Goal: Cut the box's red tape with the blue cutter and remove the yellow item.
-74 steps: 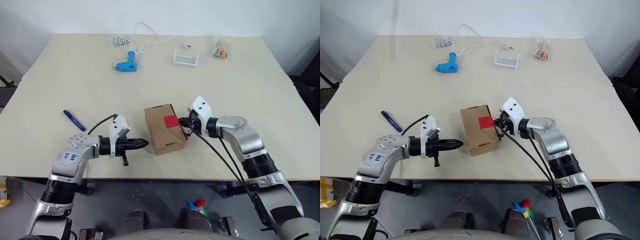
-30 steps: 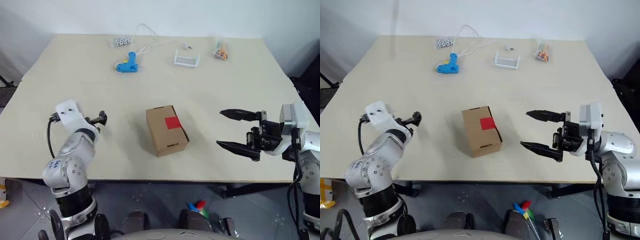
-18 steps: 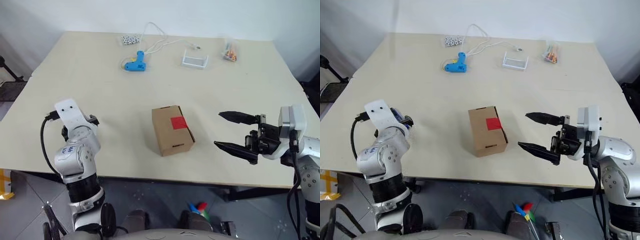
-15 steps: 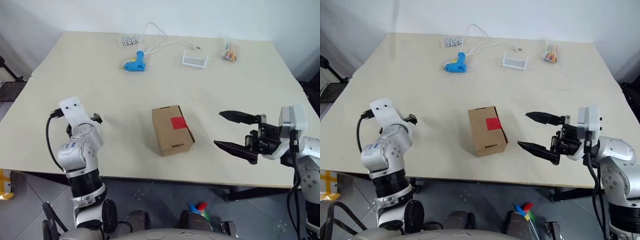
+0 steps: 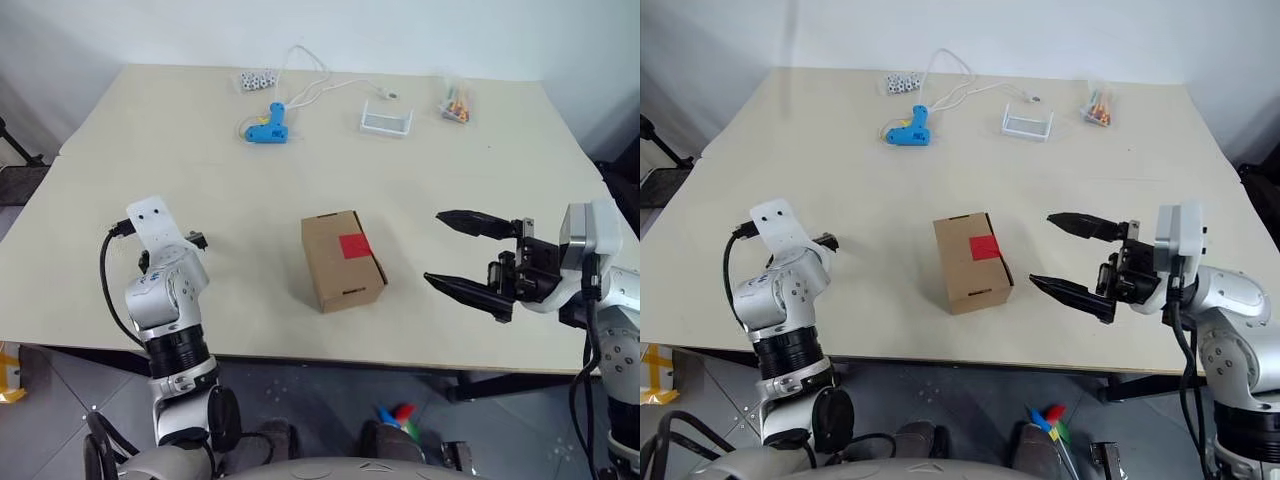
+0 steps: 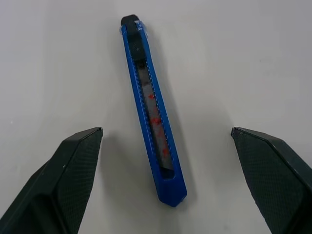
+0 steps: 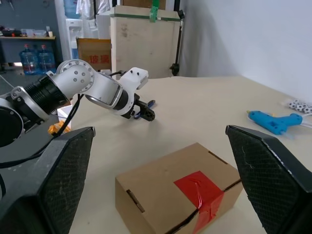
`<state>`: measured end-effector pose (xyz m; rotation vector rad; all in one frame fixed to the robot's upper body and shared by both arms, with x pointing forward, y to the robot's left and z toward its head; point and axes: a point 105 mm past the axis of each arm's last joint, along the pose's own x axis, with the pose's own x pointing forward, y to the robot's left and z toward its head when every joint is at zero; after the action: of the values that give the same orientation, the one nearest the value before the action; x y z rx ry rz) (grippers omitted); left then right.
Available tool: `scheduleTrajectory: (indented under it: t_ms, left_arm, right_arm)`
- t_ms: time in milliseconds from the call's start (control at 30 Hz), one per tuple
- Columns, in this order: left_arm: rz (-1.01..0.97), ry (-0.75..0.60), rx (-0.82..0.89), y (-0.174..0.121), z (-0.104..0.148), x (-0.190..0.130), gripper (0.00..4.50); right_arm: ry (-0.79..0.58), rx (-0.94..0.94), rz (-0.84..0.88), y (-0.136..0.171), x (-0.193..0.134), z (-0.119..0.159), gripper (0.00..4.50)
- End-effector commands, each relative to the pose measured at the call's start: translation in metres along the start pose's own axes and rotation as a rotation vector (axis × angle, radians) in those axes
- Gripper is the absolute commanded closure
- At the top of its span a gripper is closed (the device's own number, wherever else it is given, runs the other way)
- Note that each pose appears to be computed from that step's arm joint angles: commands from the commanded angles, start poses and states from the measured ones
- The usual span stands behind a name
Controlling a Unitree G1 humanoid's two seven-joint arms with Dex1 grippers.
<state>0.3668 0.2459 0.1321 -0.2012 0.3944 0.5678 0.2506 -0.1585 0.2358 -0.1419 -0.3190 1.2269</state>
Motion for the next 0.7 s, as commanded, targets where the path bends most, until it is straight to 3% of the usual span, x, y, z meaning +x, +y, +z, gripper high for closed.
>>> scheduleTrajectory:
  t_ms: [33,400,700]
  left_arm:
    - [0.045,0.069,0.011,0.009,-0.02,0.003,0.41]
    - [0.065,0.111,-0.026,0.011,-0.036,0.001,3.4]
    - [0.011,0.065,-0.041,0.009,-0.028,0.001,3.4]
  right_arm:
    - [-0.029,-0.066,0.008,0.001,0.0,0.014,0.0]
    - [-0.017,-0.091,-0.027,-0.005,-0.004,0.016,0.0]
    - [-0.016,-0.094,-0.048,-0.006,-0.004,0.016,0.0]
